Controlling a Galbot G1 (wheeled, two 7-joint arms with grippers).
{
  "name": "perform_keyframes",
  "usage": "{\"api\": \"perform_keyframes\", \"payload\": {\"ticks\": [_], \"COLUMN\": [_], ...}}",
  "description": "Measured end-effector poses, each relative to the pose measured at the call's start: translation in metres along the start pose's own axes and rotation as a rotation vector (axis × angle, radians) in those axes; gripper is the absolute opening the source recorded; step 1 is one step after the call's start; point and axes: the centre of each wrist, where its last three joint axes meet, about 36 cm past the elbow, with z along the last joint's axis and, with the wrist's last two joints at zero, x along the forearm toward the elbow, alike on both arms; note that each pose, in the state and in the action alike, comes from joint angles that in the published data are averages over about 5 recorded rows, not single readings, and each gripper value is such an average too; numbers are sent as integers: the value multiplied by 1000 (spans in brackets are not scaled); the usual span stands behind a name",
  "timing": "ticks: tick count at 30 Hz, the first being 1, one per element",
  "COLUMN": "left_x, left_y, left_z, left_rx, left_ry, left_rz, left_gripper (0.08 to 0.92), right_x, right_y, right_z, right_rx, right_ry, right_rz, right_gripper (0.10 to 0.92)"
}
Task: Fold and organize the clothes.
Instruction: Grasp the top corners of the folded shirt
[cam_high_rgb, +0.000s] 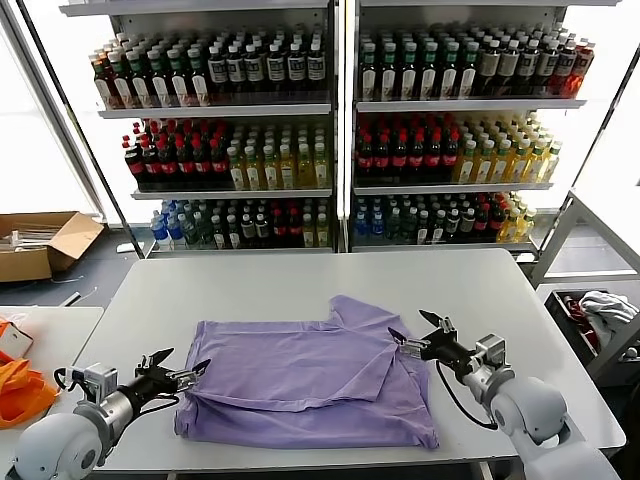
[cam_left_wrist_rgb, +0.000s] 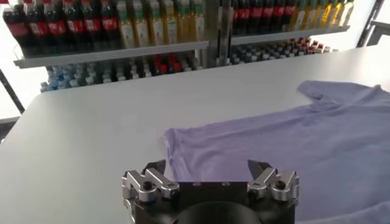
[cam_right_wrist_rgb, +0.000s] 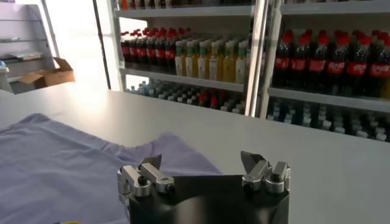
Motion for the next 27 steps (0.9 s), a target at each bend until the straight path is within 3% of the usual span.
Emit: {"api": "perform_keyframes", "payload": {"ticks": [18, 27], "left_x": [-90, -113], "left_y": [39, 49], "left_z": [-33, -38], "left_rx": [19, 15], "left_ry": [15, 36], "left_rz": [-17, -29], "left_gripper": [823, 823], "right_x": [-73, -96], "right_y": [-17, -14], "right_z": [-14, -12], "right_rx": [-31, -27], "right_ry": [110, 150], "right_rz": [-20, -54], "right_gripper": [823, 817]}}
